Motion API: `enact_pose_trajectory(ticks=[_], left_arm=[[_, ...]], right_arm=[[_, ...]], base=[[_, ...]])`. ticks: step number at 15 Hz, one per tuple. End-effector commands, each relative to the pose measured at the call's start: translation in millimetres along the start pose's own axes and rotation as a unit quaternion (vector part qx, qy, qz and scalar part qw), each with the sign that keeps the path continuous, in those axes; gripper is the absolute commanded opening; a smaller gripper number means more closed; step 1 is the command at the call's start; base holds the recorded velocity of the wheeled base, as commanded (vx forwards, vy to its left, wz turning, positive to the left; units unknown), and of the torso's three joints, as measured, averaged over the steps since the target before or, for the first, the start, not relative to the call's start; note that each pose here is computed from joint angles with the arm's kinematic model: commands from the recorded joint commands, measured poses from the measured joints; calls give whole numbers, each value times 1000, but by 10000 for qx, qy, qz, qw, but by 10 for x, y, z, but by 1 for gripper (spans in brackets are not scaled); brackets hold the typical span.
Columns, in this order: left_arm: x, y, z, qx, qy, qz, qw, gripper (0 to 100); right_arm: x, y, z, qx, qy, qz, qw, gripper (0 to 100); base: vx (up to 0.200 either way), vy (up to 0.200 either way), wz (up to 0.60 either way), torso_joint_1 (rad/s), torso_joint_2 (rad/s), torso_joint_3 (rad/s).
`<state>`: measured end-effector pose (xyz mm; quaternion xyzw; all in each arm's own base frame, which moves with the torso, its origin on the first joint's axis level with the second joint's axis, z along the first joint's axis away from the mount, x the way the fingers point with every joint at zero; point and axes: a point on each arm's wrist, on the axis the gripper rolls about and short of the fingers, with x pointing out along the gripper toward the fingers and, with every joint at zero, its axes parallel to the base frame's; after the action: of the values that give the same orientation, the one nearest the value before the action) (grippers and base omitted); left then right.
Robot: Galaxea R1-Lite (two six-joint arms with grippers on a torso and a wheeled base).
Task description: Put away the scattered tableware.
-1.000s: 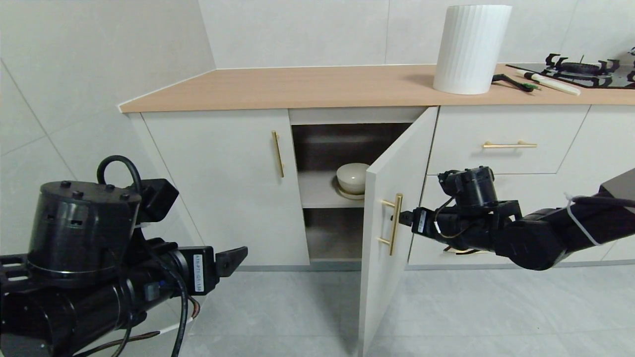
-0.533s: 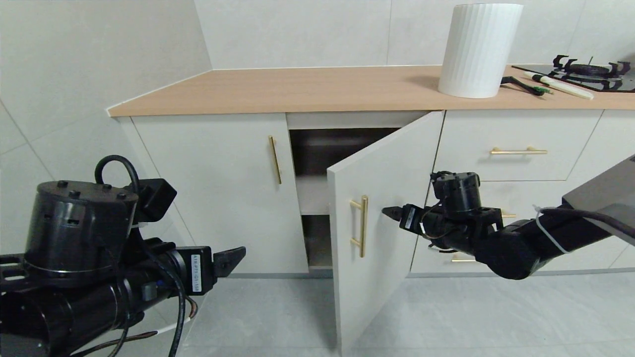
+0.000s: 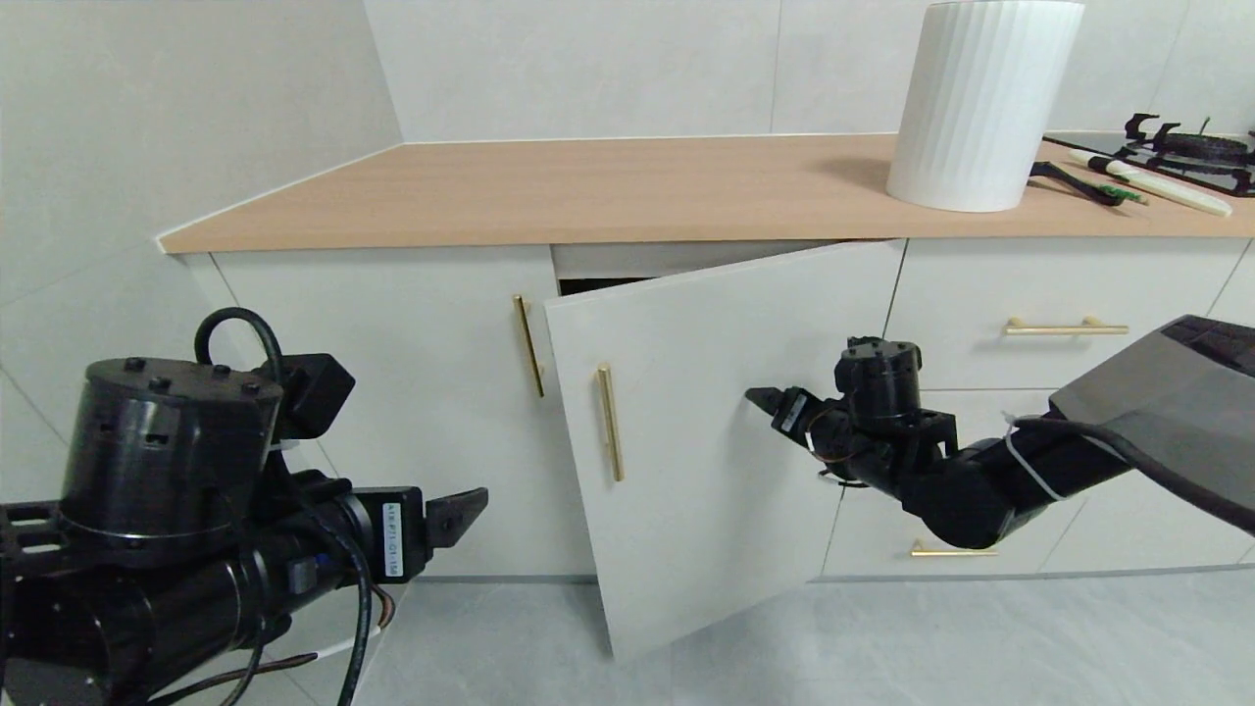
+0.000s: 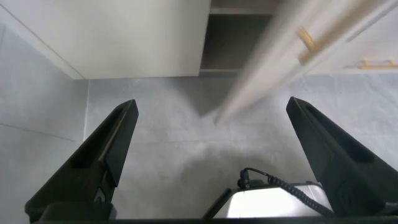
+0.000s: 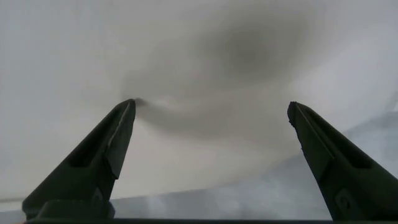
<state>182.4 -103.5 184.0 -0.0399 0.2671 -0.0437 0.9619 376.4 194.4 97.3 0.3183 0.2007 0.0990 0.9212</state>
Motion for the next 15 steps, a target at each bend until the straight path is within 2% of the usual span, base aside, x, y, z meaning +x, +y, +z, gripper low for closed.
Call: enact_pose_trajectory(ticks=[1,6,15], left_arm=[[7,-1,1,-3,5,5,10000,100],[6,-4,0,1,5,-2,10000,100],[11,-3,0,-8,14,0,10000,100]], right_arm=[[165,8,-35,97,-160,-93,9998,100],[551,-39,-77,172,-960,-646,9931,100],[615,-53,64,325,-1257,-674,9892,100]], base=[[0,0,0,0,0,0],[0,0,0,0,0,0],[0,0,0,0,0,0]])
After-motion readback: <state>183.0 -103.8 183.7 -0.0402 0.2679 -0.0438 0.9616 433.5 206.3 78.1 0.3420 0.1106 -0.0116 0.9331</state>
